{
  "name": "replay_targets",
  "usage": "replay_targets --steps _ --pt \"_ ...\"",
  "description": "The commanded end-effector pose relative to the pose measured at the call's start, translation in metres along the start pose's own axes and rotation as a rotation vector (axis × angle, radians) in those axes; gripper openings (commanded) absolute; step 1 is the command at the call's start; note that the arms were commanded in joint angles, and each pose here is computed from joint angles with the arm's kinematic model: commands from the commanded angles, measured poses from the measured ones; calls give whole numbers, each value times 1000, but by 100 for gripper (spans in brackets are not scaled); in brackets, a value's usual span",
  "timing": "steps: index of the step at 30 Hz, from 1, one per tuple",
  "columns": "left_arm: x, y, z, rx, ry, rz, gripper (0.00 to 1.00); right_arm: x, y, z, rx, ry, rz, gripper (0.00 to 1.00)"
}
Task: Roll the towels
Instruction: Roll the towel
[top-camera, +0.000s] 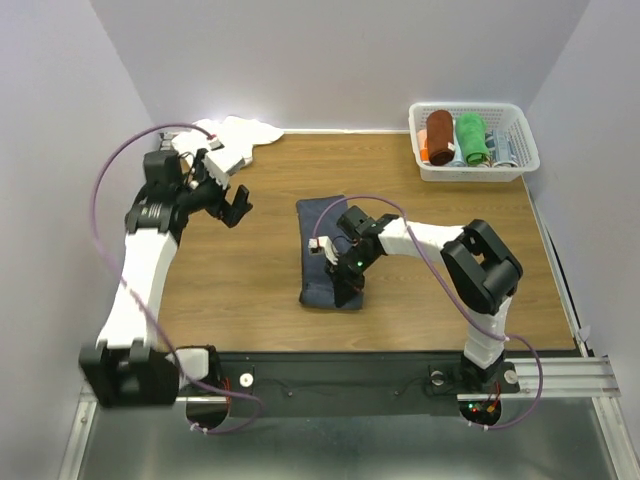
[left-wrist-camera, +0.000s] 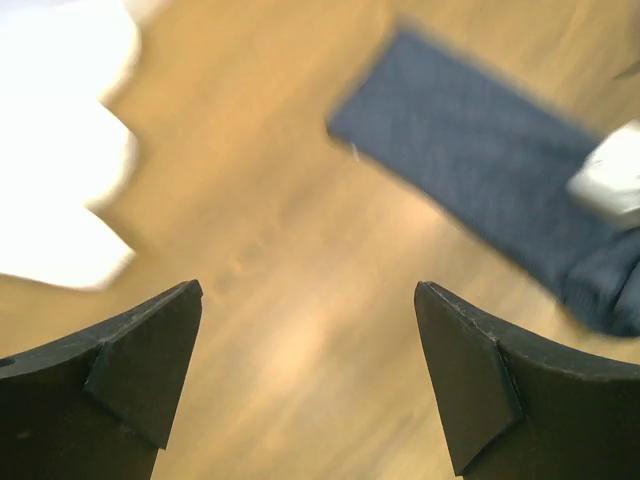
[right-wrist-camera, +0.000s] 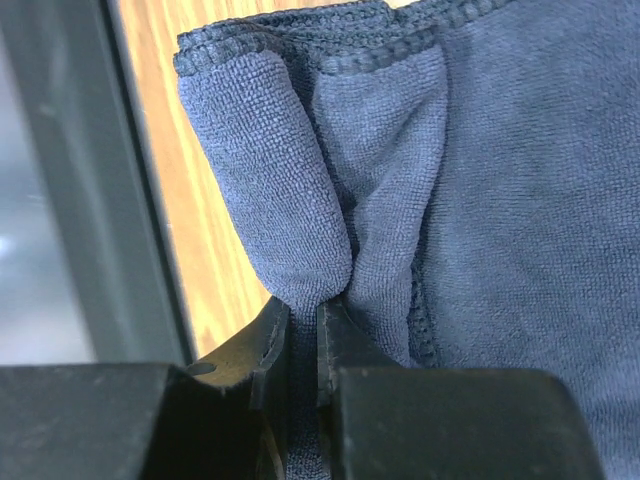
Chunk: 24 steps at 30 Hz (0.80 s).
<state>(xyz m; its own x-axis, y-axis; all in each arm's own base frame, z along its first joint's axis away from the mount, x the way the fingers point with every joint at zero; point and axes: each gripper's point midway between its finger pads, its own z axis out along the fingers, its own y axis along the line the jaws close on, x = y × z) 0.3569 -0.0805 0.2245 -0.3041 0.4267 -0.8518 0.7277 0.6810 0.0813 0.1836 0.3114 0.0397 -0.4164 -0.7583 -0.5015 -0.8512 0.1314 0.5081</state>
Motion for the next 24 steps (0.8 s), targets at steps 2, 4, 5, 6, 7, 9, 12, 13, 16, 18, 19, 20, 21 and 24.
replay_targets --steps 2,4,5,6,7,9,12,13,16,18,19,20,21,24 --pt "-27 -43 -27 43 -131 55 99 -11 6 0 -162 -35 161 1" --pt "-11 -81 -11 174 -46 208 99 -19 4 -2 -191 -46 193 0" --pt "14 -89 -4 169 49 227 99 -16 -2 3 -209 -37 233 1" --pt "15 -115 -1 216 50 339 99 -25 -1 0 -240 -52 247 1" --pt "43 -123 3 215 113 372 99 -24 -4 0 -258 -54 275 1" --pt "50 -139 7 215 95 498 99 -25 -7 3 -307 -60 319 1" --pt "61 -170 18 199 66 660 99 -27 -13 3 -364 -79 379 2" --pt "70 -186 23 216 73 716 99 -30 -17 1 -369 -88 393 2" --pt "66 -199 37 192 23 773 97 -26 -23 5 -417 -86 459 2" --pt "68 -217 44 220 5 821 89 -29 -26 4 -440 -92 481 2" --pt "71 -219 51 209 10 842 86 -24 -28 7 -456 -84 513 2" --pt "73 -225 54 218 5 870 81 -25 -29 7 -466 -88 522 2" --pt "77 -235 59 242 8 894 79 -27 -31 7 -483 -99 523 3" --pt "82 -242 70 252 7 920 77 -24 -33 9 -509 -95 536 3"
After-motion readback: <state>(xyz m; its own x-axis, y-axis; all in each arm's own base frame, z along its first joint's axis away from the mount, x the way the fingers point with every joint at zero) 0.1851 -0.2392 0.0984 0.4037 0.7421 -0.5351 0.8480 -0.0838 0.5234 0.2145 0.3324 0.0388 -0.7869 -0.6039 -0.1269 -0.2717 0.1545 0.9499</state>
